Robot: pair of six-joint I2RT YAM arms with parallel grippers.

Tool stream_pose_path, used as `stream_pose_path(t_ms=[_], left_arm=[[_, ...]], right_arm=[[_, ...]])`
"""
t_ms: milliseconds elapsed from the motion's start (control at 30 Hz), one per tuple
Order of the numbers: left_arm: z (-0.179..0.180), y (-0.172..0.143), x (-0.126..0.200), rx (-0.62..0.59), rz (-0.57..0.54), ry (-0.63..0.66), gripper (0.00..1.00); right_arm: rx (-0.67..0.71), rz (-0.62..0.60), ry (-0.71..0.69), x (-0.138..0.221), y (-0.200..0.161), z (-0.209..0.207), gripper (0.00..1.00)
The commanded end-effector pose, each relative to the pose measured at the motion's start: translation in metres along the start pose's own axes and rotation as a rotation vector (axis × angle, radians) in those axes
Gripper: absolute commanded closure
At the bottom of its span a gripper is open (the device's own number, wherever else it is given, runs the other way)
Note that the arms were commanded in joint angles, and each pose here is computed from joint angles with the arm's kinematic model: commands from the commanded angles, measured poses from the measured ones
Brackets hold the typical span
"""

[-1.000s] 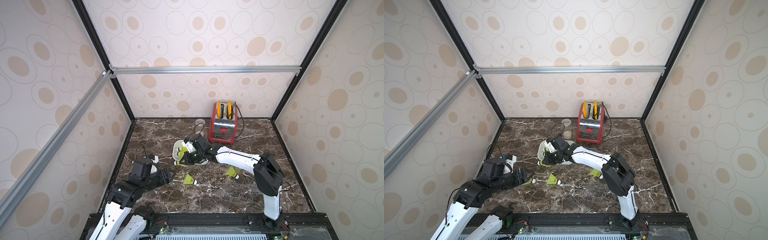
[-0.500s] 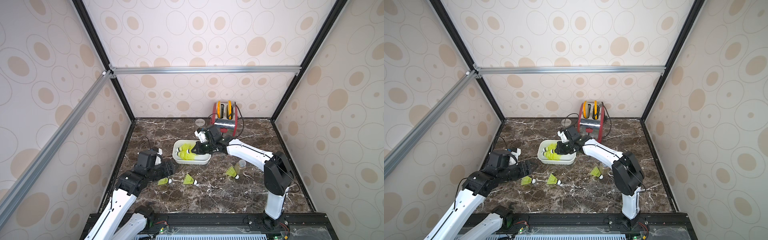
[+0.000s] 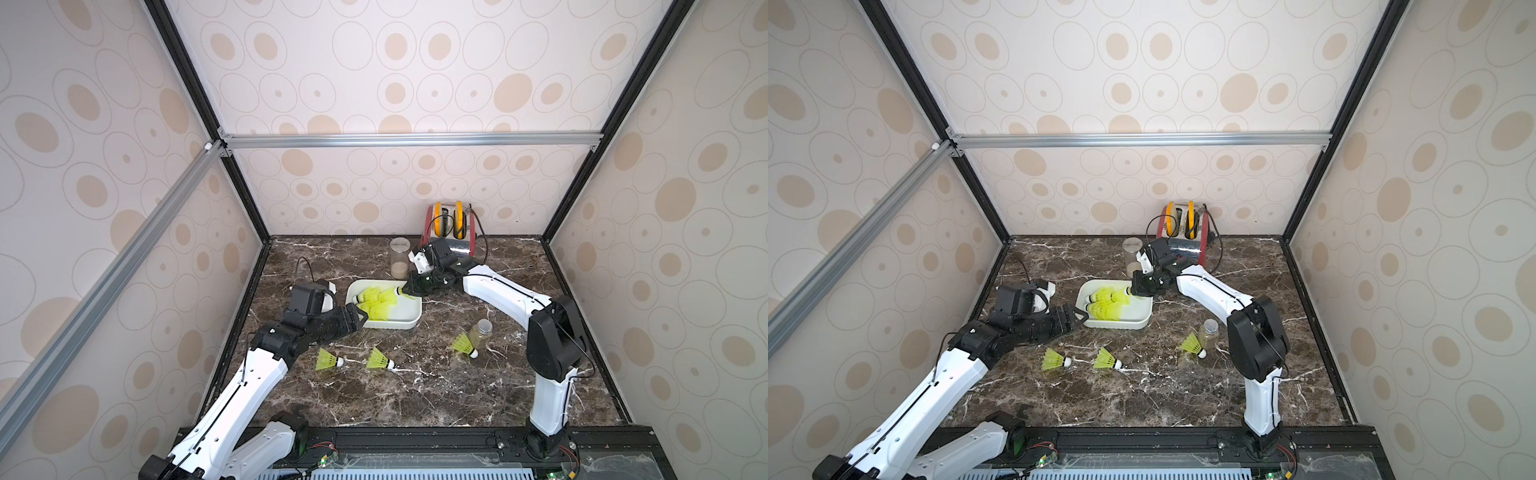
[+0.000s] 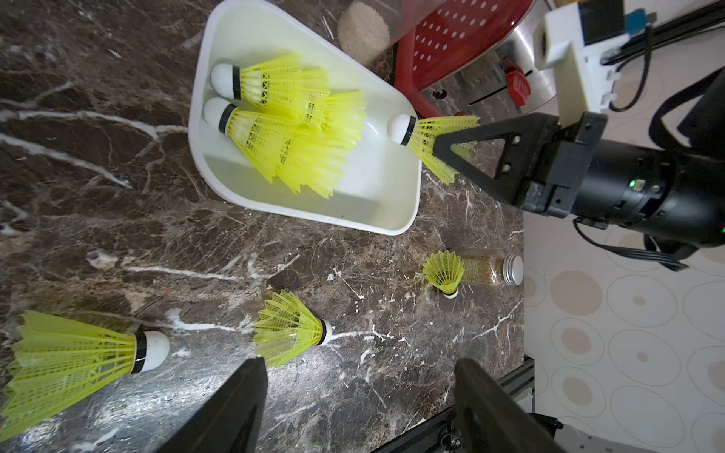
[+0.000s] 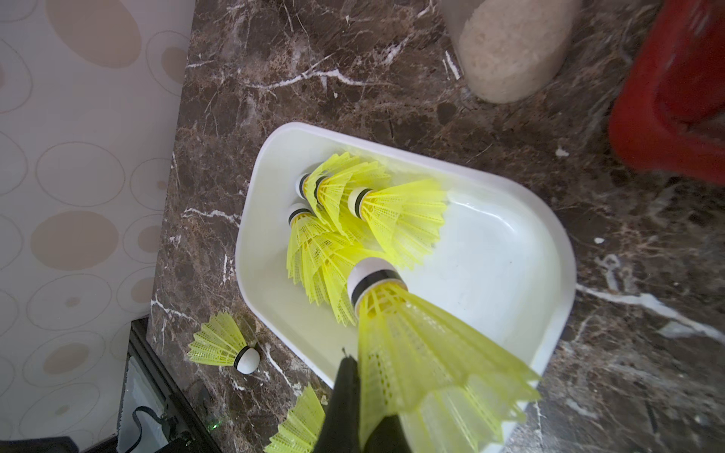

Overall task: Put the shuttlecocks into the storage box
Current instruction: Place the shuttlecock in the storage box.

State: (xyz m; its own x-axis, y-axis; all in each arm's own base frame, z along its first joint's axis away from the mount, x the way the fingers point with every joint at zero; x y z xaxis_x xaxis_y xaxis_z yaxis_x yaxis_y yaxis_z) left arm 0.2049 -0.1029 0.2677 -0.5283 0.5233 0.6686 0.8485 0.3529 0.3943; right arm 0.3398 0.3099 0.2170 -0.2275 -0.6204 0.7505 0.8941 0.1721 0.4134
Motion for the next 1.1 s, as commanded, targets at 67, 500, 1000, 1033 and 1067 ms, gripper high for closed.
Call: stream_pose_path(t_ms=[67, 500, 1000, 1033, 1067], left_arm=[[-0.012, 0.008, 0.005, -0.029, -0.032, -0.043, 0.22], [-0.013, 0.01, 0.004, -0.027, -0.028, -0.042, 0.22], [-0.012, 0.006, 0.008, -0.031, -0.004, -0.029, 0.22], [-0.011, 0.005, 0.008, -0.028, 0.005, -0.022, 0.22], [-0.011, 0.004, 0.009, -0.028, 0.005, -0.022, 0.22]], right_arm=[[-0.019, 0.075, -0.092, -0.016, -0.002, -0.013, 1.0], [-0.05, 0.102, -0.064, -0.043, 0.007, -0.017, 1.0], [-0.104, 0.075, 0.083, -0.066, 0.019, -0.025, 1.0], [-0.111, 0.07, 0.097, -0.066, 0.02, -0.026, 1.0], [-0.121, 0.063, 0.119, -0.068, 0.021, -0.027, 1.0]])
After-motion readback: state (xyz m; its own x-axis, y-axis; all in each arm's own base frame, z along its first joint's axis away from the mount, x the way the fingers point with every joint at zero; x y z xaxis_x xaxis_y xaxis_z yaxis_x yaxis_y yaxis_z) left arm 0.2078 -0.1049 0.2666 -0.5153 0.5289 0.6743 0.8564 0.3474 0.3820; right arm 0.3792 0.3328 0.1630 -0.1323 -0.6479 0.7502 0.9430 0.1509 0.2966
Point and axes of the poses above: each gripper's point midway between its finger pads, its own x axis back along the fingers, its own z axis along the line the jaws close on, y = z × x, the point moved 9 cm from there along x, back along the fingers, and after that the axes turned 1 degree about x, right-handed, at the moved point
